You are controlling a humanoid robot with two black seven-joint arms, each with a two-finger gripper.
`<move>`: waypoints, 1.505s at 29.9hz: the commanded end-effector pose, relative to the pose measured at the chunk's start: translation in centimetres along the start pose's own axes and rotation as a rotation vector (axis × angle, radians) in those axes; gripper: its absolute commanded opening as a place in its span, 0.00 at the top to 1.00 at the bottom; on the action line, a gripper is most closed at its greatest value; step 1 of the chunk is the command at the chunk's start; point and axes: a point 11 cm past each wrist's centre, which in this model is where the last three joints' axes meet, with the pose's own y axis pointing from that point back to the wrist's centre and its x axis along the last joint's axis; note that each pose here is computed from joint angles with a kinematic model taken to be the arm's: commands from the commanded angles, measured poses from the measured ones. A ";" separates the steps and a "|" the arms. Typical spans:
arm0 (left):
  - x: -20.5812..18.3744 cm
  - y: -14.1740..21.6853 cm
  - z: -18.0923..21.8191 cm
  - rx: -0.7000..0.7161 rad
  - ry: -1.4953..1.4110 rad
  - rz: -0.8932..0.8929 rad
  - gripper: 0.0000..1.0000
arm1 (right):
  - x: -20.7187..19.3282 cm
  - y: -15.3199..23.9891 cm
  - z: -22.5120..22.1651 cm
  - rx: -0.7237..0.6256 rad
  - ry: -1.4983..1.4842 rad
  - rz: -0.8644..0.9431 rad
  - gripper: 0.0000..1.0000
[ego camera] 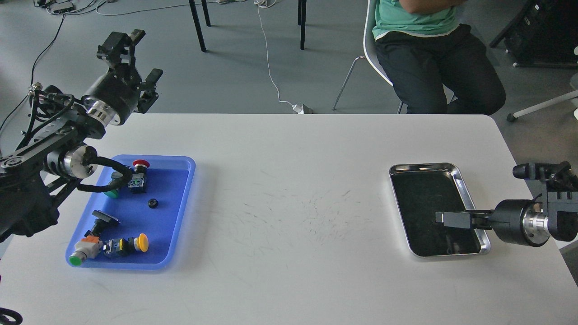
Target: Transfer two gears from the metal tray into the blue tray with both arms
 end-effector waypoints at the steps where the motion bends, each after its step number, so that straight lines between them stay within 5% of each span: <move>1: 0.2 0.1 0.2 -0.002 -0.004 0.002 0.02 | -0.2 -1.0 0.2 -0.006 -0.006 -0.011 0.02; 38: 0.4 0.2 0.6 -0.021 -0.004 0.003 0.02 | 0.9 -5.6 -1.2 -0.070 0.124 -0.147 0.24; 45: 0.5 0.2 0.6 -0.021 -0.005 0.004 0.02 | 1.1 -5.6 -1.4 -0.074 0.145 -0.155 0.53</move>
